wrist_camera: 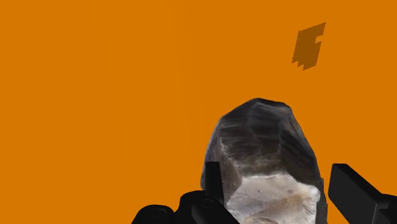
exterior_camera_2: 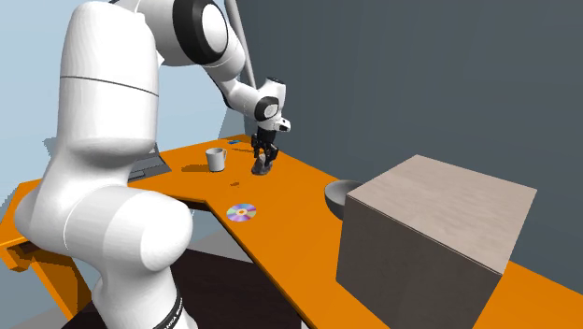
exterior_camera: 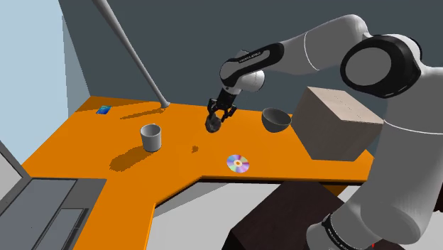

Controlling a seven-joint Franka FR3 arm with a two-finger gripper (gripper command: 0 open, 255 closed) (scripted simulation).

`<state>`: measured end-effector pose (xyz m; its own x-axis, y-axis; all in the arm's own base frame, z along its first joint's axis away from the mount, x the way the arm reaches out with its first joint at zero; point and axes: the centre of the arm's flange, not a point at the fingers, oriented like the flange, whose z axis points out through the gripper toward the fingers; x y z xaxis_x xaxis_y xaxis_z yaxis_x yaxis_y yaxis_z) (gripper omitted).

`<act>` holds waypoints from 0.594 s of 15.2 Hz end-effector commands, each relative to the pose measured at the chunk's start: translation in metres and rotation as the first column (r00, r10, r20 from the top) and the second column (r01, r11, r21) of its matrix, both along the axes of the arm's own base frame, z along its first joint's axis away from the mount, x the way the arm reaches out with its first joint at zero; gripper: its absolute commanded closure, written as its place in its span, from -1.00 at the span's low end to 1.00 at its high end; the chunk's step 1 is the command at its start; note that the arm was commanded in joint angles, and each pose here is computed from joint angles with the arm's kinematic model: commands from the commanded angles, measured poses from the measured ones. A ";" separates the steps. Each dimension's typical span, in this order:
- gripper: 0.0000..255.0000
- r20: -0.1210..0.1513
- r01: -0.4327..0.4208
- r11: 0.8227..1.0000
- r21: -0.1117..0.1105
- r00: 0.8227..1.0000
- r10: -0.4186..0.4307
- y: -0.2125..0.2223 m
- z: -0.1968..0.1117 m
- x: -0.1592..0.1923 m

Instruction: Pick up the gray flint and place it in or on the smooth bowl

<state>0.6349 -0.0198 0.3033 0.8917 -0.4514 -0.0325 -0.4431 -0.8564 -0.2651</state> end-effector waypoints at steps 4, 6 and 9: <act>1.00 0.000 0.000 1.000 0.000 1.000 0.000 0.001 0.027 -0.001; 1.00 0.000 0.000 1.000 0.000 1.000 0.000 0.001 0.038 -0.001; 1.00 0.000 0.000 1.000 0.000 1.000 0.000 0.001 0.054 -0.001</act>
